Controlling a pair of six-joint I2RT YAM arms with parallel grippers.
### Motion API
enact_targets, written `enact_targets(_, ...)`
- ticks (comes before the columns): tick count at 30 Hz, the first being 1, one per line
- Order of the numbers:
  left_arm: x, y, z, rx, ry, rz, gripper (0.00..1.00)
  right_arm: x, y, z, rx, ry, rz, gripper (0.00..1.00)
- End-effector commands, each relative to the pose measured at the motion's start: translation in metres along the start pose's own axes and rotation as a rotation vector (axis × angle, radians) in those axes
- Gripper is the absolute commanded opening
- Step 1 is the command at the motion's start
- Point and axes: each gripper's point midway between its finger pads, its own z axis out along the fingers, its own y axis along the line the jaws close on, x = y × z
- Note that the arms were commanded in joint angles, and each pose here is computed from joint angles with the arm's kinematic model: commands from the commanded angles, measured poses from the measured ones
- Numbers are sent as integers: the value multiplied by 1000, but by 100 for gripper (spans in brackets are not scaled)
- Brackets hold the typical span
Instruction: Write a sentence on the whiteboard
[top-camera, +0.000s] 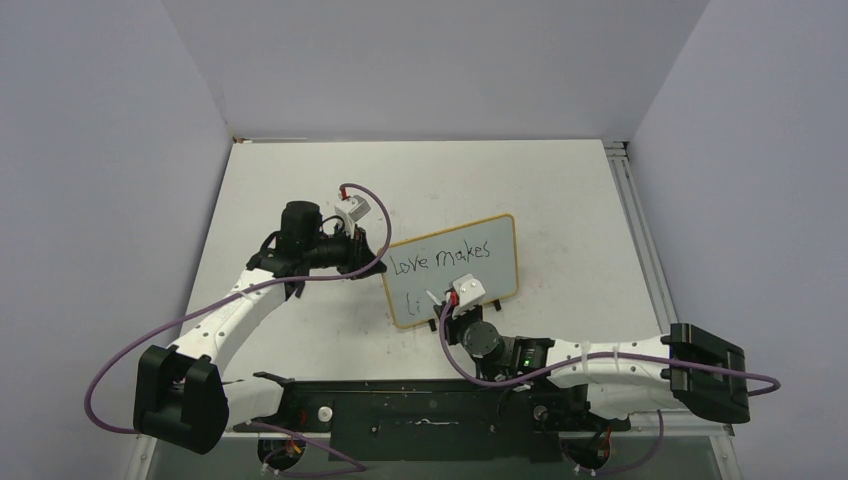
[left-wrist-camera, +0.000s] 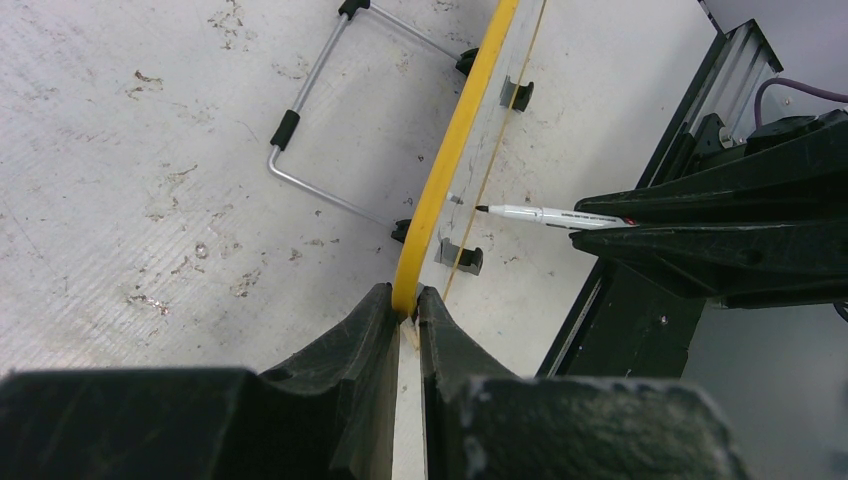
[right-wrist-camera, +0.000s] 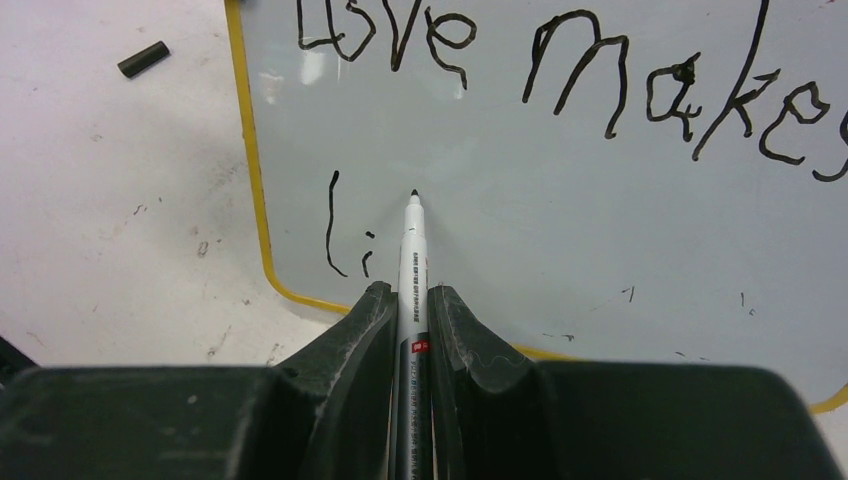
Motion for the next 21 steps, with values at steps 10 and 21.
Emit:
enact_targets(10,-15,-2,-1,-5,-25,19,0,-3,-1,10,13,-7,17,5)
enact_targets(21,-16,-2,-1,-4,-27,21,0,4,2,11,-6,20,9,5)
